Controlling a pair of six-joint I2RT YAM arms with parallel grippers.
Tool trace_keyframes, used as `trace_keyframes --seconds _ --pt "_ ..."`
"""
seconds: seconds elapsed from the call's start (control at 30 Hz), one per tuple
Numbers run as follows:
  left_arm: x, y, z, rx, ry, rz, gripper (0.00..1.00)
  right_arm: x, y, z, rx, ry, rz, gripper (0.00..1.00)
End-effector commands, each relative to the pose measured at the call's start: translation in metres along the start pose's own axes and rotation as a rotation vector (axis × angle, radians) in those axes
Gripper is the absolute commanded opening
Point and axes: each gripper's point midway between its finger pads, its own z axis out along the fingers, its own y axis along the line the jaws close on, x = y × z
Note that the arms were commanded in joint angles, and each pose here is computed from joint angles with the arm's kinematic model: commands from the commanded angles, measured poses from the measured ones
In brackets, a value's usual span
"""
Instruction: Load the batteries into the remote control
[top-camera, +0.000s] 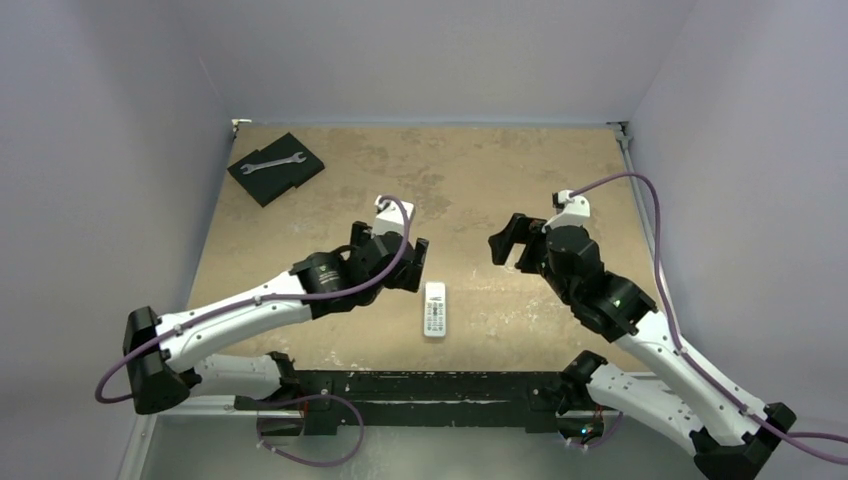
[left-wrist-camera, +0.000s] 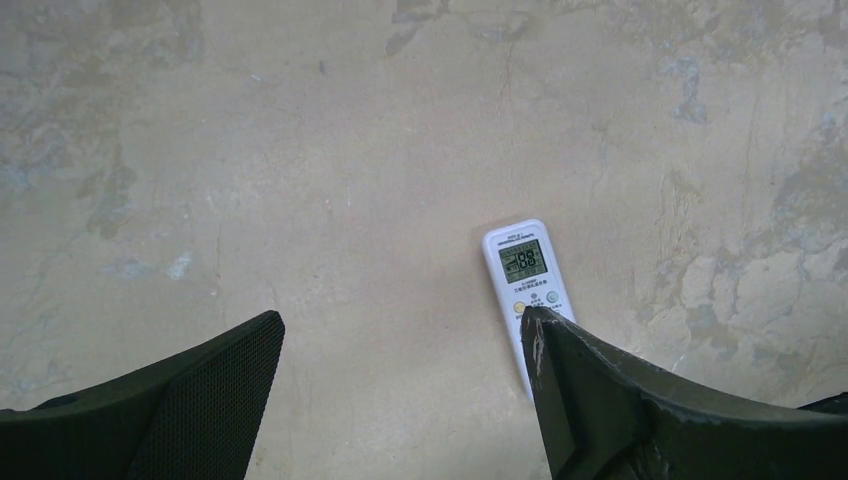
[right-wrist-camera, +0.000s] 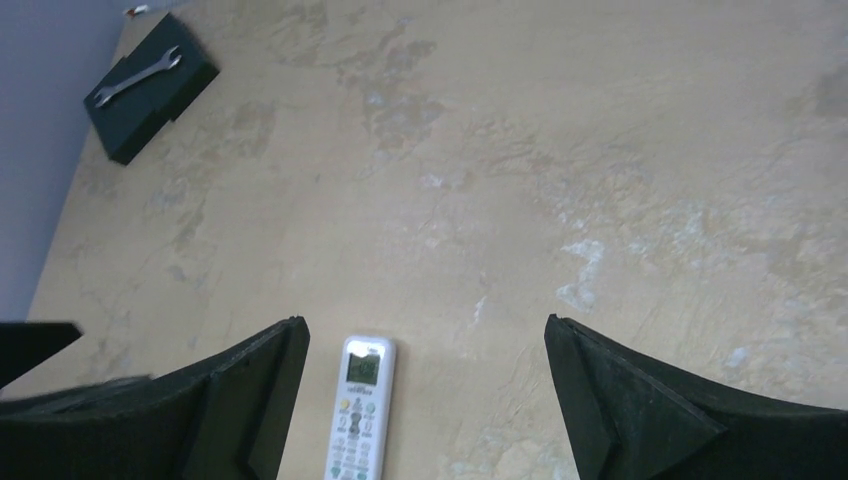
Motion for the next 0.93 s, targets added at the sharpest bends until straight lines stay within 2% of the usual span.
trace_keyframes --seconds 0.0,0.23,0.47,0.73,0.83,0.9 --pt "-0.027 0.020 -0.017 -0.005 -0.108 0.015 0.89 -0.022 -0.020 -0.003 0.138 -0.056 -0.039 0.99" --pt "-0.040 0.040 -0.040 0.021 -0.193 -0.011 0.89 -0.027 -0.015 -0.009 0.088 -0.077 -0.083 0.99" --pt "-0.023 0.075 -0.055 -0.044 -0.229 -0.051 0.89 -0.031 -0.007 -0.007 -0.002 -0.144 -0.151 0.99" --pt "-0.031 0.098 -0.077 -0.058 -0.329 -0.113 0.90 -0.035 -0.001 0.006 0.012 -0.132 -0.202 0.99" --pt "-0.028 0.101 -0.078 -0.061 -0.332 -0.126 0.91 -0.035 -0.001 0.002 0.020 -0.110 -0.220 0.99" --pt "-0.026 0.102 -0.077 -0.070 -0.324 -0.122 0.90 -0.044 -0.002 -0.005 0.022 -0.149 -0.188 0.99"
